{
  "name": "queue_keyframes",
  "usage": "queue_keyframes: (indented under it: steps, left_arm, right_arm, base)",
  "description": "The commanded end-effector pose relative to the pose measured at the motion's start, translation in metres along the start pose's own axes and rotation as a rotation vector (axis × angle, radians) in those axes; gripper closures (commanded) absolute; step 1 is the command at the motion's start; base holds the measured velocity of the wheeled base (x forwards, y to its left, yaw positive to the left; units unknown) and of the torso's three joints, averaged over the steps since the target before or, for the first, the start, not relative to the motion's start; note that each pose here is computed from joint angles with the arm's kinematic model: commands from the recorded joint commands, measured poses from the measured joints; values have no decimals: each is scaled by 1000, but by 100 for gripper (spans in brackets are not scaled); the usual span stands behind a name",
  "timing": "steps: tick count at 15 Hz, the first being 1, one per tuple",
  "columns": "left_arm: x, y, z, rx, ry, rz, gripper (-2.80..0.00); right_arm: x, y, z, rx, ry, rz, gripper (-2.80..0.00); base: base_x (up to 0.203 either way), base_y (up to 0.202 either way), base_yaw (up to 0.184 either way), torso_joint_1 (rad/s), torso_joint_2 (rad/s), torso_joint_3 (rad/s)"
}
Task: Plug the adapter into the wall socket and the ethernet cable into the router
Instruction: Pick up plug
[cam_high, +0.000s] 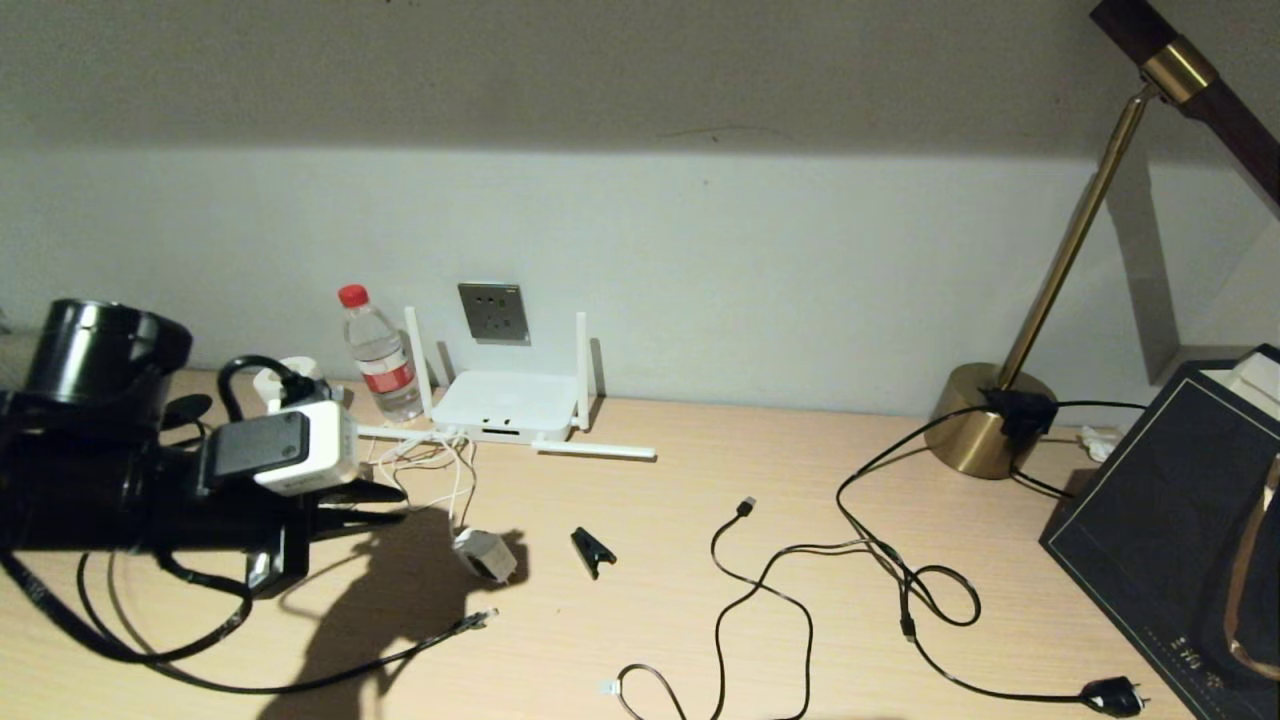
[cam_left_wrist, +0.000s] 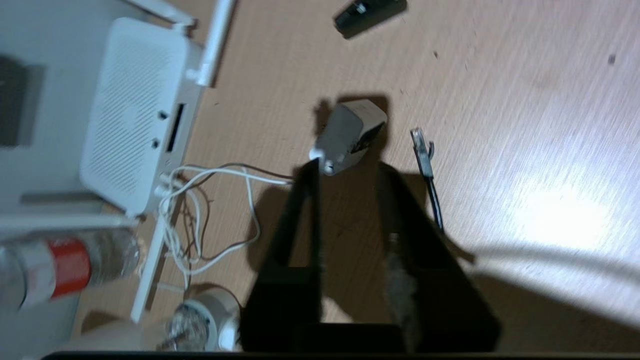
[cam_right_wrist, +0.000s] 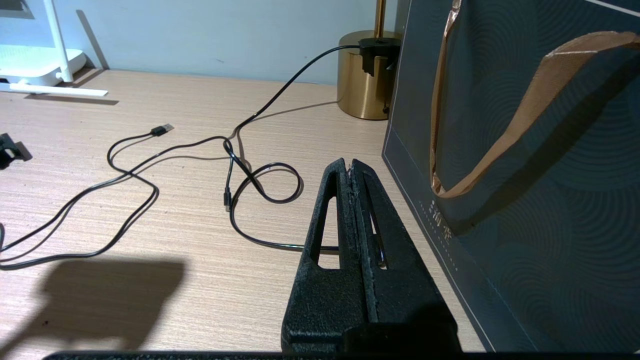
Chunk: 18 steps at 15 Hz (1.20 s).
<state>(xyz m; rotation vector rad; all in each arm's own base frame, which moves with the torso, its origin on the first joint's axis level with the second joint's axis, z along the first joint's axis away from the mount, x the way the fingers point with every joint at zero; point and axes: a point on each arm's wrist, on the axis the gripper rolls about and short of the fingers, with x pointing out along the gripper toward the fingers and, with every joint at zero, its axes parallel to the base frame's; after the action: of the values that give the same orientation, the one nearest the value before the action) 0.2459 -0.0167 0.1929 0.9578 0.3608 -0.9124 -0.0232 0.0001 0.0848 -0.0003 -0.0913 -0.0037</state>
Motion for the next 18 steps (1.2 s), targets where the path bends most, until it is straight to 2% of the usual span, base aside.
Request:
queue_keyframes:
  steps: [1, 3, 5, 7, 9, 11, 16, 18]
  left_arm:
    - [40, 13, -19, 76, 22, -136, -280]
    - [53, 27, -20, 197, 13, -179, -280]
    - [66, 42, -23, 346, 7, -283, -280]
    - [74, 58, -23, 436, 51, -326, -280]
    - [90, 71, -17, 486, 69, -339, -280]
    - [107, 74, -13, 497, 66, -380, -280]
    - [150, 63, -4, 504, 34, -473, -280]
    - [157, 61, -6, 499, 34, -490, -280]
  right_arm:
    - [2, 0, -10, -1, 35, 1, 0]
    - [2, 0, -10, -1, 36, 1, 0]
    - [2, 0, -10, -1, 36, 1, 0]
    - [2, 0, -10, -1, 36, 1, 0]
    - [2, 0, -10, -1, 36, 1, 0]
    - [2, 0, -10, -1, 36, 1, 0]
    - [2, 0, -10, -1, 36, 1, 0]
    - [2, 0, -10, 0, 36, 1, 0]
  base:
    - [0, 0, 0, 0, 0, 0]
    - [0, 0, 0, 0, 0, 0]
    - [0, 0, 0, 0, 0, 0]
    - [0, 0, 0, 0, 0, 0]
    - [0, 0, 0, 0, 0, 0]
    - [0, 0, 0, 0, 0, 0]
    - [0, 0, 0, 0, 0, 0]
    - [0, 0, 0, 0, 0, 0]
